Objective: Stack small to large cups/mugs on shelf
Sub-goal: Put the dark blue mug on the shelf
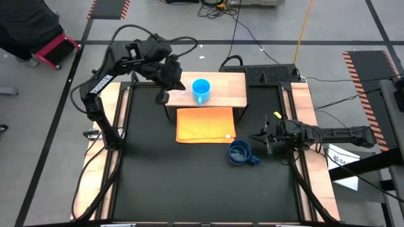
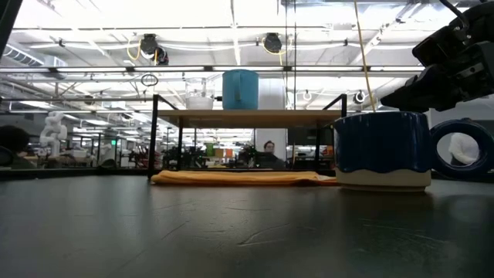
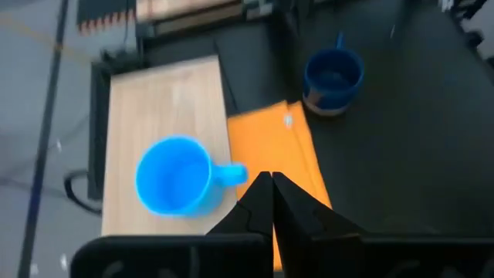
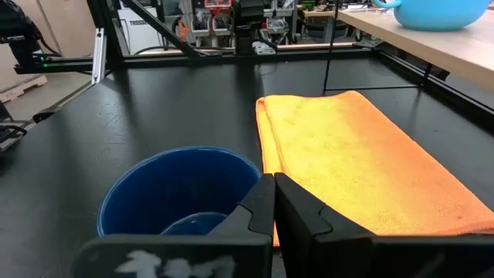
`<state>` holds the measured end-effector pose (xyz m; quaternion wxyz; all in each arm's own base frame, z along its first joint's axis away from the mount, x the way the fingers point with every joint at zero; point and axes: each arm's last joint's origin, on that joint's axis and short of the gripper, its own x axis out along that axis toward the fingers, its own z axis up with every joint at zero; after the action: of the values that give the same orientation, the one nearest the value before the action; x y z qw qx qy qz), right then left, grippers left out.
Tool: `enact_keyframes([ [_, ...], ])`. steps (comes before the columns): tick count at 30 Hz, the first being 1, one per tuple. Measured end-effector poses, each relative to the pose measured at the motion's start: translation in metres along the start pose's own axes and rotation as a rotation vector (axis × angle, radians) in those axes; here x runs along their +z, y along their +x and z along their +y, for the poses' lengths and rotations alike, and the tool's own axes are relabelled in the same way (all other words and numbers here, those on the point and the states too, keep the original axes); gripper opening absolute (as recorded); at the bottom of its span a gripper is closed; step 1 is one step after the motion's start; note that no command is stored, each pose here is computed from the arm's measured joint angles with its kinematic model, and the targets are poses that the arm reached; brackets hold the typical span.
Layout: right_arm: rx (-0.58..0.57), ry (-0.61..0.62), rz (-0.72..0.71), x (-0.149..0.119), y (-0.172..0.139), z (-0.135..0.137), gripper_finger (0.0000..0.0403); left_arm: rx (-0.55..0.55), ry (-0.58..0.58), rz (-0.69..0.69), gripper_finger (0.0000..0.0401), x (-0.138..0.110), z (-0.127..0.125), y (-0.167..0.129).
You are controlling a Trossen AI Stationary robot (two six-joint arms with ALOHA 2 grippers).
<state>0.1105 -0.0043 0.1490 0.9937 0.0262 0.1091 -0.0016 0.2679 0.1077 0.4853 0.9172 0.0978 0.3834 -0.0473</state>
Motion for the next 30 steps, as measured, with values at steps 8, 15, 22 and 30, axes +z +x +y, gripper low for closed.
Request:
enact_keyframes([
  [8,0.0,0.0,0.0,0.0,0.0,0.0,0.0,0.044,0.023,-0.147,0.0001,0.011,-0.005,-0.017],
  [15,0.0,-0.005,0.0,0.0,0.0,0.0,0.0,-0.011,0.079,-0.277,0.0001,0.023,-0.008,-0.015],
  [22,0.001,-0.007,0.001,0.0,0.0,0.0,0.0,0.106,0.038,-0.2,0.0,0.01,-0.007,-0.022],
  [30,0.002,-0.01,0.005,-0.001,0.0,0.0,0.0,0.248,-0.04,-0.213,0.0,-0.021,-0.026,-0.062],
])
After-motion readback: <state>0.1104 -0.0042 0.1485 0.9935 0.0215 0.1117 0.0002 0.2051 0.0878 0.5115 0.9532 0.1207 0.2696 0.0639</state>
